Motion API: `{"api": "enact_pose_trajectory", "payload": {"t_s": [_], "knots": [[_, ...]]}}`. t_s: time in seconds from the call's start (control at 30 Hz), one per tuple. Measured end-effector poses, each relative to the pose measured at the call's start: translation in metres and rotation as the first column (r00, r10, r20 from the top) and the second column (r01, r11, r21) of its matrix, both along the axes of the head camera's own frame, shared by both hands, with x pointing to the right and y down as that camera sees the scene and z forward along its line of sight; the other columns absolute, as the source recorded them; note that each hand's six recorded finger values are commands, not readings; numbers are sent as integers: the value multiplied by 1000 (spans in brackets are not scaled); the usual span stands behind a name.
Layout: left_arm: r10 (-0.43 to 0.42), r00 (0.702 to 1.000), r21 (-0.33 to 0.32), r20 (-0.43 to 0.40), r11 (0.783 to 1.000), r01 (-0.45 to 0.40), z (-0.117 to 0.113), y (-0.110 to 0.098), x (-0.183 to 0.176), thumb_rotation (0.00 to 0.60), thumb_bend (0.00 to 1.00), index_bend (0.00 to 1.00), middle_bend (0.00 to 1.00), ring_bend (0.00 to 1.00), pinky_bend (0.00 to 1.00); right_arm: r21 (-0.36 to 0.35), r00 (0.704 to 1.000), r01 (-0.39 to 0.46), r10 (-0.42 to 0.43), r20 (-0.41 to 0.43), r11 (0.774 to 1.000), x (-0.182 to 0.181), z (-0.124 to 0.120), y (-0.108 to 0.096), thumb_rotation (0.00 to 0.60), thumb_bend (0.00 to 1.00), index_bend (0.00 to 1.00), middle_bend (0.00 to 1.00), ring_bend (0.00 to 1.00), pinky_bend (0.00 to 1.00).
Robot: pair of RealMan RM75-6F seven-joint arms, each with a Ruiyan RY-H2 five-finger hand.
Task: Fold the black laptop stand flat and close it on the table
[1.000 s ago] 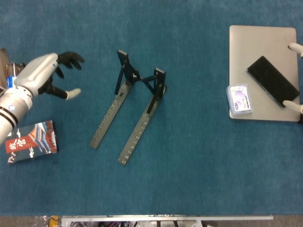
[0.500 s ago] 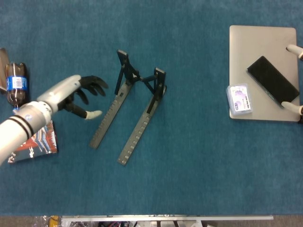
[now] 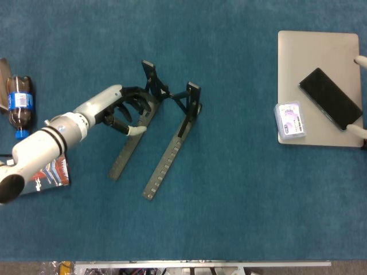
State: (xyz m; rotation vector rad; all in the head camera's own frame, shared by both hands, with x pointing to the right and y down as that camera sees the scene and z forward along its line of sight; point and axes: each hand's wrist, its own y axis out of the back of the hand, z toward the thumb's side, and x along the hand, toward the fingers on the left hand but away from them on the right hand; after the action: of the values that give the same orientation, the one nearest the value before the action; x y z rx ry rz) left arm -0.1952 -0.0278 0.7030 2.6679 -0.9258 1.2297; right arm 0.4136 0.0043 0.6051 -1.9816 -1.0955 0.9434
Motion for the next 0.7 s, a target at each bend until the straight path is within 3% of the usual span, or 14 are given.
{"api": "enact_pose_trajectory", "payload": {"t_s": [0.7], "knots": [[-41,999,-19,-13,999,41,31,-13,11,600,253,266,324,273,390,7,999,-32,32,-13,999,12,-4,6,600,86,83,148,137,224]]}}
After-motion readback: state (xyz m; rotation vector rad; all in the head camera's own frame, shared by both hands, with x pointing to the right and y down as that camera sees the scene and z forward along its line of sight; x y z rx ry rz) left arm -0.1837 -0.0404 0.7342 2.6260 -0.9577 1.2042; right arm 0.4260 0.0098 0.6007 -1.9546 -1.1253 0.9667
